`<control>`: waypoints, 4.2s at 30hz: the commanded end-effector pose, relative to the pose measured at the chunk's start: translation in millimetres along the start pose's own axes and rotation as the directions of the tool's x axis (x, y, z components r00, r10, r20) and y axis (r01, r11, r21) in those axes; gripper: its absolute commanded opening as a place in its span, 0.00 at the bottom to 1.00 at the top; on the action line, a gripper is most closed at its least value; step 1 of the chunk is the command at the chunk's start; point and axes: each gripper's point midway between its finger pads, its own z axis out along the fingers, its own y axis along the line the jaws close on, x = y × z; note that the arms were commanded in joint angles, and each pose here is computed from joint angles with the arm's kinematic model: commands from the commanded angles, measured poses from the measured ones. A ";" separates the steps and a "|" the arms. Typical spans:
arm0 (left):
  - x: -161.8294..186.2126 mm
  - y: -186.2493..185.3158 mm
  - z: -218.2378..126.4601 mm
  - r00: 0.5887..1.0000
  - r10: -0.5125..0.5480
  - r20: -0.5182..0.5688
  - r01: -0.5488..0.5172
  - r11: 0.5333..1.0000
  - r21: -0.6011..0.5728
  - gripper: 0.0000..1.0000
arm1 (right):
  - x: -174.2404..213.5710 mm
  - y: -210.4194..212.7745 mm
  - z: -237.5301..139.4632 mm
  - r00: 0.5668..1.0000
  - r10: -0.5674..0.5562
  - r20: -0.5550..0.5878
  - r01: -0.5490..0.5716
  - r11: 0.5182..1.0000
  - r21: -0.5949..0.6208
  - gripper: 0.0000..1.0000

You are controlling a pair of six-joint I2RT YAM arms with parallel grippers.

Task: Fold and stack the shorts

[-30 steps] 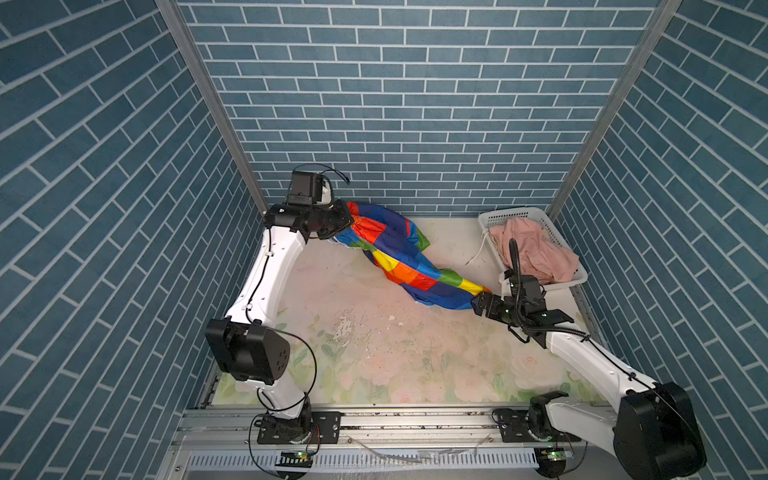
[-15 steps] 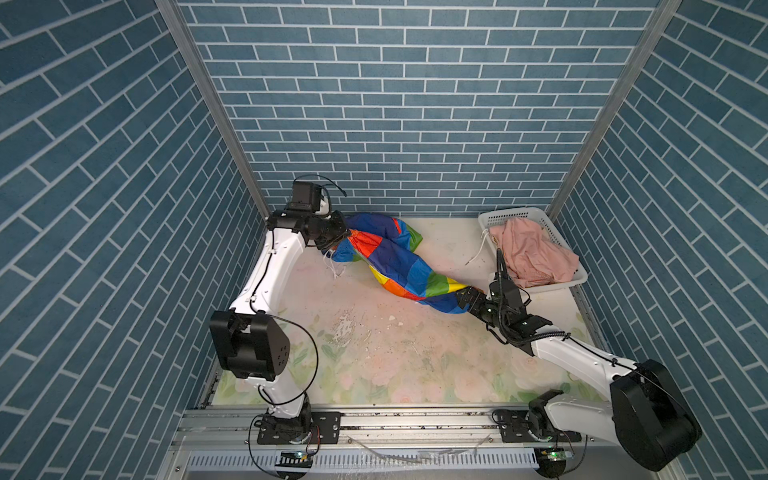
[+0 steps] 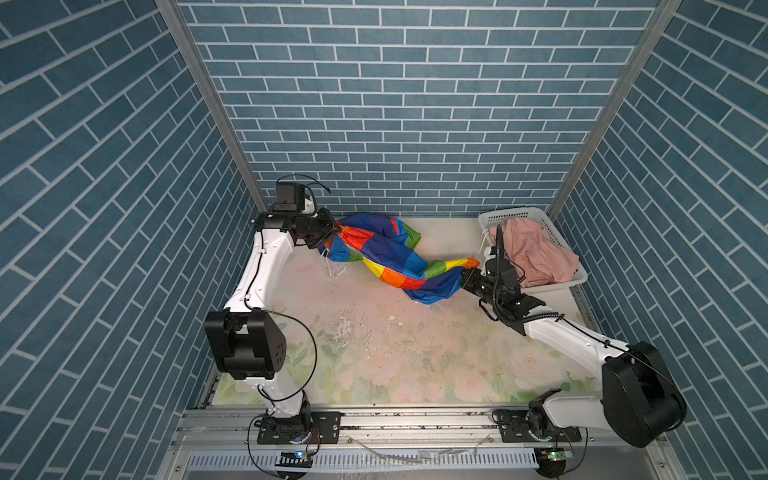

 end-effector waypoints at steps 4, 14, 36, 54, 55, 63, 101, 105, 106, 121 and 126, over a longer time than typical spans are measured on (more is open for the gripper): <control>-50.1 -1.6 -69.7 0.980 -0.039 0.194 0.027 0.998 0.064 0.00 | -66.1 22.1 -15.3 0.985 -0.147 0.086 0.146 0.989 0.021 0.00; -114.8 -27.6 -50.7 0.964 -0.069 0.258 0.022 0.984 0.179 0.00 | -189.7 16.5 8.5 0.982 -0.071 0.178 0.077 0.997 -0.022 0.00; -89.9 -203.0 -320.6 0.684 -0.006 0.729 -0.413 0.821 0.395 0.00 | -308.6 102.6 -294.7 0.700 -0.230 0.676 0.307 0.952 0.005 0.00; -189.7 -88.4 -92.6 0.916 -0.120 0.382 -0.036 0.925 0.378 0.00 | -339.7 -12.3 -41.3 0.962 0.014 0.272 0.015 0.994 -0.105 0.00; -194.6 -92.4 -87.8 0.917 -0.130 0.377 -0.038 0.912 0.408 0.00 | -343.8 -11.8 -37.3 0.965 0.006 0.263 0.022 0.995 -0.102 0.00; -208.5 -157.8 -152.7 0.839 -0.101 0.535 -0.238 0.816 0.527 0.00 | -411.4 38.6 -125.7 0.903 -0.123 0.413 0.160 0.986 -0.057 0.00; 136.2 182.2 -60.4 0.905 -0.402 0.142 0.414 0.908 -0.067 0.97 | 35.2 -42.2 -118.4 0.892 -0.049 -0.448 0.037 0.999 -0.037 0.99; 95.1 156.4 -58.5 0.910 -0.347 0.226 0.359 0.933 -0.015 1.00 | -28.2 -19.3 -104.4 0.934 -0.105 -0.343 0.106 0.994 -0.015 0.99; 86.1 148.3 -53.7 0.920 -0.315 0.232 0.329 0.944 -0.024 0.99 | -41.0 -16.0 -89.1 0.936 -0.106 -0.336 0.108 0.994 -0.013 0.99; 32.6 66.5 119.5 0.985 -0.157 -0.066 0.152 0.986 -0.073 1.00 | -124.4 2.5 159.5 0.901 -0.275 -0.335 0.193 0.946 -0.259 0.99; 23.8 97.2 162.4 0.975 -0.190 -0.111 0.172 0.973 -0.157 1.00 | -114.1 8.0 202.1 0.884 -0.338 -0.323 0.208 0.903 -0.375 0.99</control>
